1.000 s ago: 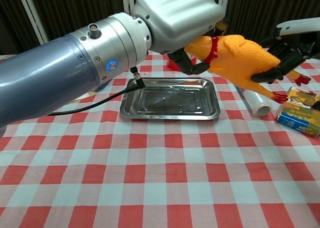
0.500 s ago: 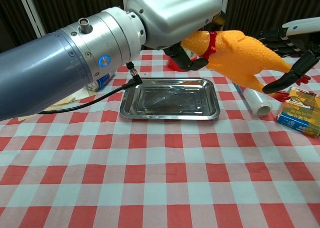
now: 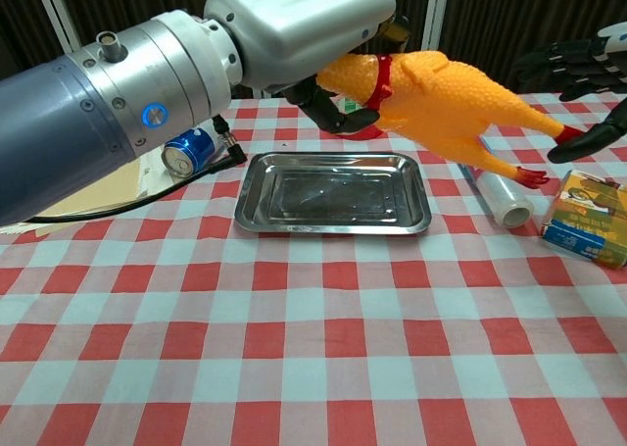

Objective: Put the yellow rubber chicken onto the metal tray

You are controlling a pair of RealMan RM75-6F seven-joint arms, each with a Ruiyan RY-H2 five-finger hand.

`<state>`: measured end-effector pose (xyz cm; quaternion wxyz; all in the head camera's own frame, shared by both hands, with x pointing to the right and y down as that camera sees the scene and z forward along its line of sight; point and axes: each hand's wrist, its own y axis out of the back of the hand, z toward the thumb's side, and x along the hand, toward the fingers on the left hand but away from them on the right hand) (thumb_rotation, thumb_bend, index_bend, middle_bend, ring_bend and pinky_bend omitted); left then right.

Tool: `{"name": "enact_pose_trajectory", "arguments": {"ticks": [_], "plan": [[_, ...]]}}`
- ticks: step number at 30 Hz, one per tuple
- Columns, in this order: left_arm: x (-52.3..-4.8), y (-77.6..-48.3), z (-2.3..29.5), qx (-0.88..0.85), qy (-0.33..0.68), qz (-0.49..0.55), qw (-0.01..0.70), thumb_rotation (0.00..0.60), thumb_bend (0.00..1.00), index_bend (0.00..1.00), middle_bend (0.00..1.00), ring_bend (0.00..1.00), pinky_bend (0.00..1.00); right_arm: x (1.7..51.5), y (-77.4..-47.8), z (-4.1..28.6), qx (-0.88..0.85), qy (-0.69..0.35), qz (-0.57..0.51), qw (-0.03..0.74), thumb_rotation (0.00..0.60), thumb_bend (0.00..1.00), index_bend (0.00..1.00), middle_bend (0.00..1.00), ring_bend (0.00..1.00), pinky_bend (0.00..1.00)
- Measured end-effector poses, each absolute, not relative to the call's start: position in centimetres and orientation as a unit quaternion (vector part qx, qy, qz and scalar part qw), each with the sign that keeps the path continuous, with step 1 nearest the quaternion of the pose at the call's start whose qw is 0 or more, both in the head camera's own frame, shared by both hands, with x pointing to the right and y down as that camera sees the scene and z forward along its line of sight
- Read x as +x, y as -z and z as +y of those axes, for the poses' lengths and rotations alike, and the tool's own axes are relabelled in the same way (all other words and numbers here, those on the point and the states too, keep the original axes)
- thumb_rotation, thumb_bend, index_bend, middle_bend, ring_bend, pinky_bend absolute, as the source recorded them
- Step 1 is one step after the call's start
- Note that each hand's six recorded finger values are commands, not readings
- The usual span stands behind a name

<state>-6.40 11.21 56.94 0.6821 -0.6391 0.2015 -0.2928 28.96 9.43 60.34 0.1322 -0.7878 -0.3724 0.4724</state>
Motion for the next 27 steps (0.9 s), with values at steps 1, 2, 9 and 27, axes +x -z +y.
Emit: {"name": "enact_pose_trajectory", "arguments": {"ticks": [1, 2, 9, 27], "plan": [[-6.6, -57.0, 11.2, -0.640, 0.294, 0.202, 0.681, 0.600, 0.75, 0.75, 0.82, 0.77, 0.82, 29.2, -60.3, 9.4, -0.786, -0.473, -0.374, 0.133, 0.600, 0.13, 0.00, 0.00, 0.00, 0.02], [-6.9, -57.0, 11.1, -0.640, 0.295, 0.203, 0.680, 0.600, 0.75, 0.75, 0.82, 0.77, 0.82, 29.5, -60.3, 9.3, -0.785, -0.475, -0.375, 0.134, 0.600, 0.13, 0.00, 0.00, 0.00, 0.02], [-9.2, -58.0, 10.4, -0.643, 0.313, 0.215, 0.664, 0.600, 0.75, 0.75, 0.82, 0.77, 0.82, 31.5, -60.2, 9.2, -0.772, -0.481, -0.393, 0.134, 0.600, 0.13, 0.00, 0.00, 0.00, 0.02], [-15.2, -63.5, 6.4, -0.670, 0.388, 0.266, 0.574, 0.600, 0.70, 0.73, 0.81, 0.77, 0.82, 35.0, -58.6, 9.2, -0.756, -0.467, -0.435, 0.145, 0.600, 0.13, 0.00, 0.00, 0.00, 0.02]]}}
